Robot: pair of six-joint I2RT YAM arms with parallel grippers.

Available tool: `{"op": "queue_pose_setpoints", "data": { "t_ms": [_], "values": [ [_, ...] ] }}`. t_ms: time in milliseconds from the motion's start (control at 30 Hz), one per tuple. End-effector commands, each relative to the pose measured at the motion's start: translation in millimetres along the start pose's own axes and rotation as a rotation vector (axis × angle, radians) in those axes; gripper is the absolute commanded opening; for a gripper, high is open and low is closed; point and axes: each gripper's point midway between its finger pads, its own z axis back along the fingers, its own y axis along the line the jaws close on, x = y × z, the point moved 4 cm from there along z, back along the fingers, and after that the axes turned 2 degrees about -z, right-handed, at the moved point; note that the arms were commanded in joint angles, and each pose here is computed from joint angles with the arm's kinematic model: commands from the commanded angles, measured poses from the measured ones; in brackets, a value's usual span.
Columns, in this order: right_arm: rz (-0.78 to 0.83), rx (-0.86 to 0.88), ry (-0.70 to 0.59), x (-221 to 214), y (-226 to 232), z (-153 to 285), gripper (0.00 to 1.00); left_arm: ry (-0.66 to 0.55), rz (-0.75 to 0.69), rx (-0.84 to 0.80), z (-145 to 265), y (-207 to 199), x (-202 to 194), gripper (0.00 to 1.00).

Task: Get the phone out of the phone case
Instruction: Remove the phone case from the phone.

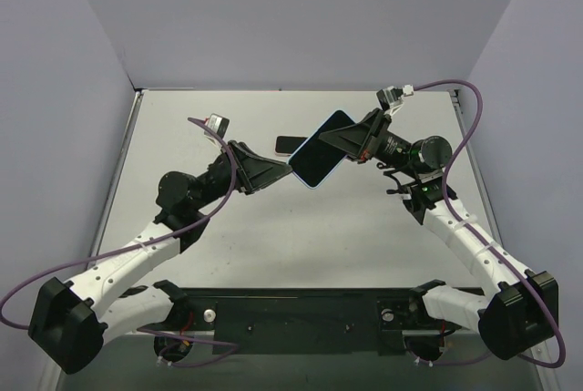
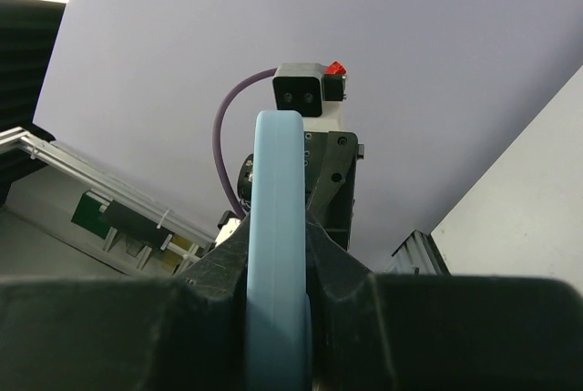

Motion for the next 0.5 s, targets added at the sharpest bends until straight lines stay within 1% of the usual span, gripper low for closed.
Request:
{"op": "queue_pose_setpoints", "data": {
  "t_ms": [0,233,300,467],
  "values": [
    [0.115,0.111,0.017,-4.8,30.0,3.3,0.00,-0.033,-0.039,-0.141,-0.4,-33.4,10.8,0.38],
    [0.118,0.119,0.014,-6.0,35.4,4.7,0.00,-0.056,-0.027,-0.123,0.4,-29.8,13.9,0.39],
    [0.124,0.129,0.014,-6.7,40.8,5.5,0.00,-0.071,-0.019,-0.120,1.9,-27.2,16.4,0.35],
    [0.123,0.135,0.014,-7.5,44.8,5.1,0.00,-0.062,-0.017,-0.144,-0.4,-29.1,16.5,0.26]
  ]
}}
